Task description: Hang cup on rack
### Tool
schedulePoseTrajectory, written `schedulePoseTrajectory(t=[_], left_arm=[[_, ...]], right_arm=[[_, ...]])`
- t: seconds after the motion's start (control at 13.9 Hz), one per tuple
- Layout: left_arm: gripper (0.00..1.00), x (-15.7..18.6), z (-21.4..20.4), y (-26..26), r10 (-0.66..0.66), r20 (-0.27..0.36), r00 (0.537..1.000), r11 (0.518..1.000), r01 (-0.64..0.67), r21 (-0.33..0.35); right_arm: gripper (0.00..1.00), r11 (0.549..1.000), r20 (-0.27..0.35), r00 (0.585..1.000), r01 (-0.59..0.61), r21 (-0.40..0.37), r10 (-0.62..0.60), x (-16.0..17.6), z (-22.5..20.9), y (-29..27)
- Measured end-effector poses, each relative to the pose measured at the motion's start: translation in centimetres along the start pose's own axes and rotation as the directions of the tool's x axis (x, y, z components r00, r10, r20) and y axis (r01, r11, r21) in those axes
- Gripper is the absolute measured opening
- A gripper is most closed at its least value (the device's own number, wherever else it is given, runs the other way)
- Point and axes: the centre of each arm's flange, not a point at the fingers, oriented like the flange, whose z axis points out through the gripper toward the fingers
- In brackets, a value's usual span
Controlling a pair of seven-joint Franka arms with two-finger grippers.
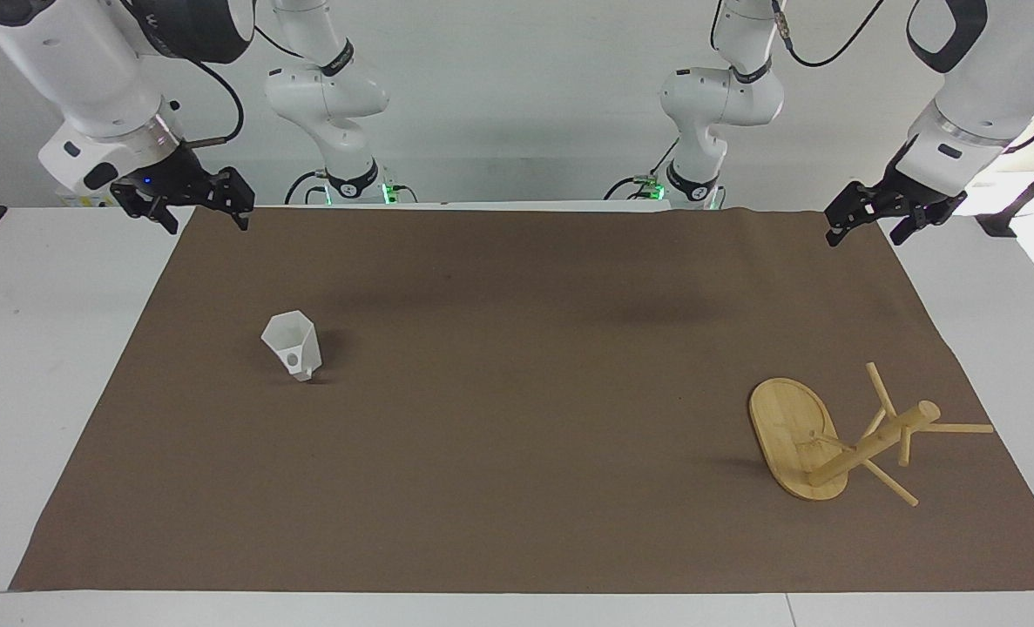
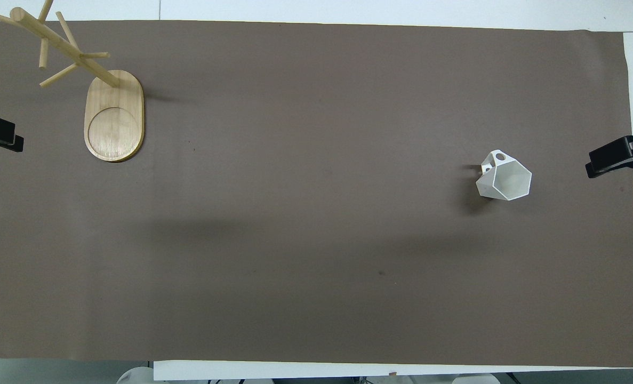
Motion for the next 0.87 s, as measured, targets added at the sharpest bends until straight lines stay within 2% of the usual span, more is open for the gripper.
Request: schedulePoseTrajectory(t=[0.65, 0.72, 0.87], left_arm=[[1.00, 0.00, 0.00, 0.00, 0.000, 0.000, 1.000, 1.000, 0.000, 0.000], [1.00, 0.00, 0.00, 0.00, 0.000, 0.000, 1.000, 1.000, 0.000, 0.000], [1.00, 0.00, 0.00, 0.00, 0.000, 0.000, 1.000, 1.000, 0.000, 0.000]], right_arm=[[1.00, 1.000, -0.007, 1.000, 0.004, -0.001, -0.004, 0.06, -0.04, 0.16], [1.00, 0.999, -0.019, 0.999, 0.044, -0.003, -0.044, 0.19, -0.13, 0.23], [1.00, 0.975, -0.065, 0.973, 0.219, -0.024, -0.220, 0.79, -0.20, 0.70]])
